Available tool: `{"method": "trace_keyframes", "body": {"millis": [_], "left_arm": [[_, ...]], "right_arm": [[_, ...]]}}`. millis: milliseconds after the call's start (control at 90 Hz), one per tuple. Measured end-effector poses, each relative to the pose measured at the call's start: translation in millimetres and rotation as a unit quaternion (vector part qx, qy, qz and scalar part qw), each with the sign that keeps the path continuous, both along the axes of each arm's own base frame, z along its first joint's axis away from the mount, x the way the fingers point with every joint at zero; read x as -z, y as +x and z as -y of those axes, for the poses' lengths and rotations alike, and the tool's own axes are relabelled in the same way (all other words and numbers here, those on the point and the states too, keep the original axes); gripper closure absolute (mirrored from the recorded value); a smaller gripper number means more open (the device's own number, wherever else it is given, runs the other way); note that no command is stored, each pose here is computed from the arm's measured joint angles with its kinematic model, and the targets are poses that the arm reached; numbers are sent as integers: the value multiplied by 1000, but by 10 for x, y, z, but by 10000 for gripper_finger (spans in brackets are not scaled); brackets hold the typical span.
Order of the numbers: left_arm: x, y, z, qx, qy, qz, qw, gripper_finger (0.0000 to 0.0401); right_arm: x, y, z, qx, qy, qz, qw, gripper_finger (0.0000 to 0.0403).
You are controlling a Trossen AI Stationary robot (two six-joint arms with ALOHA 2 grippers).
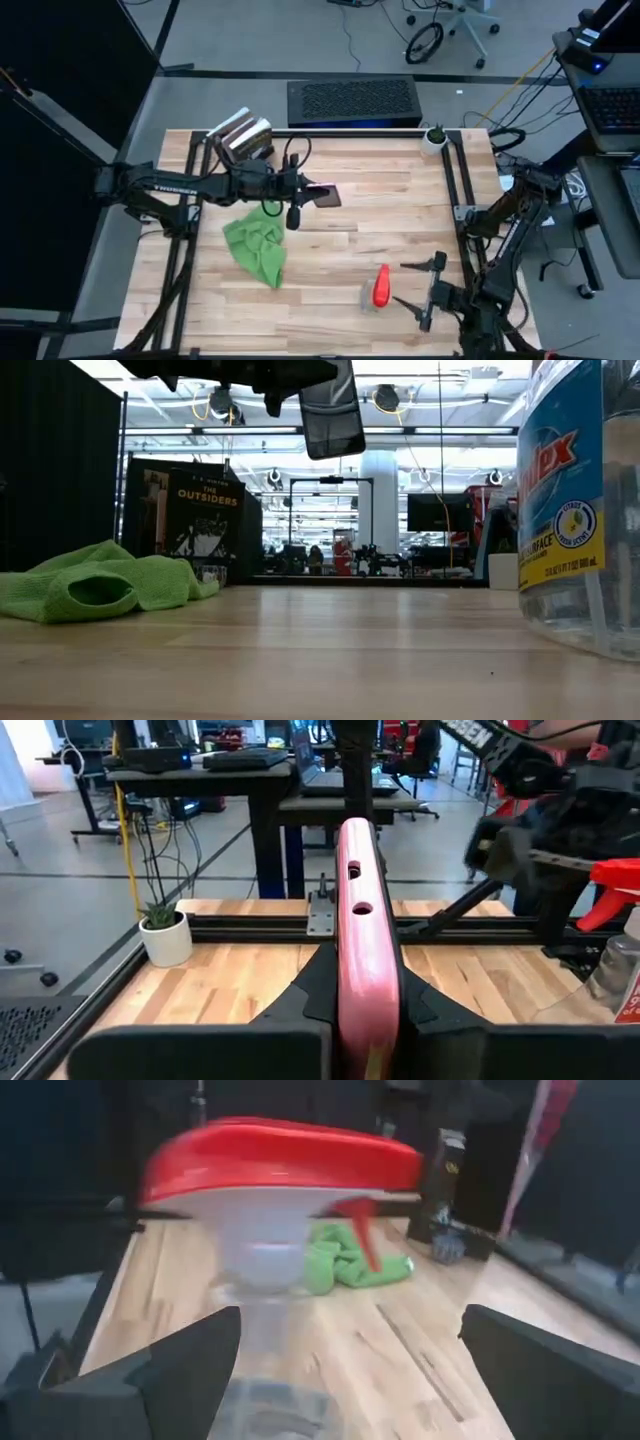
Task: Apply microfiber cloth
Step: Spray the front of the pink cellphone with the red spray bottle
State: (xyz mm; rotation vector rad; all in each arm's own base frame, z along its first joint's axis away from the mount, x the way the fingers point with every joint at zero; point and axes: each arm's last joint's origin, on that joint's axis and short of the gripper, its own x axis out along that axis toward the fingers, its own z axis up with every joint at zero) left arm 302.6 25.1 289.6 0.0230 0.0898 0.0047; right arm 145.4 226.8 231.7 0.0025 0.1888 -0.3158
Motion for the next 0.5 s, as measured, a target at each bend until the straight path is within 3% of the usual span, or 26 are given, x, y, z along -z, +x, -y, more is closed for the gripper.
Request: {"method": "trace_keyframes", "body": {"millis": [356, 500], "left_arm": [[1, 1, -1, 0, 2, 0, 1000, 393], [1, 1, -1, 0, 5, 0, 1000, 393]], "right_arm": [[-250, 67, -183, -100, 15, 9, 995, 37], [-245, 94, -131, -87, -6, 2, 996, 37]]}}
